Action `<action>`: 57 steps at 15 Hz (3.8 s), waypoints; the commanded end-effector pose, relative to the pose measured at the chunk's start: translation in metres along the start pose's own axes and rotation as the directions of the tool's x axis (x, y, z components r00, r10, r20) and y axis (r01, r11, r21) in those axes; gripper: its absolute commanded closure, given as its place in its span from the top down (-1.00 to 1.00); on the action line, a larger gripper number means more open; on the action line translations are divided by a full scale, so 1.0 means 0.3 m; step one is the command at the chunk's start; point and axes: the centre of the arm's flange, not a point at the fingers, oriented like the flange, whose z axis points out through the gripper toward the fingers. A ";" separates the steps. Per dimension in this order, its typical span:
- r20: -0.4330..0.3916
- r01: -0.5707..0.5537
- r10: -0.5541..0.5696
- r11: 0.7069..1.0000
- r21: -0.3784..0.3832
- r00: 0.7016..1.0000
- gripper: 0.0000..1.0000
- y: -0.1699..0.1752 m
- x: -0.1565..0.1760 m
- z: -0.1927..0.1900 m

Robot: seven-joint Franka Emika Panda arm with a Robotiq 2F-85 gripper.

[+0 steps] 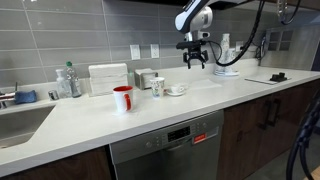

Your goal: Put the spoon in the right cup

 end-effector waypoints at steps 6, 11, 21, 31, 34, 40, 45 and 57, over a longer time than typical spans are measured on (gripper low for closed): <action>0.001 -0.014 0.014 1.000 0.002 1.000 1.00 -0.032 0.025 0.000; 0.070 -0.054 0.052 0.998 0.033 0.996 1.00 -0.149 0.214 0.071; 0.068 -0.095 0.091 0.993 0.064 0.994 1.00 -0.279 0.358 0.351; -0.110 -0.083 0.098 0.988 0.133 0.989 1.00 -0.407 0.339 0.472; -0.172 -0.056 0.081 0.988 0.144 0.982 0.81 -0.432 0.329 0.488; -0.251 -0.005 0.039 0.991 0.136 0.967 0.24 -0.467 0.304 0.515; -0.265 0.017 0.016 0.993 0.119 0.964 -0.36 -0.472 0.289 0.524; -0.306 -0.002 0.025 0.997 0.074 0.952 -0.93 -0.361 0.280 0.362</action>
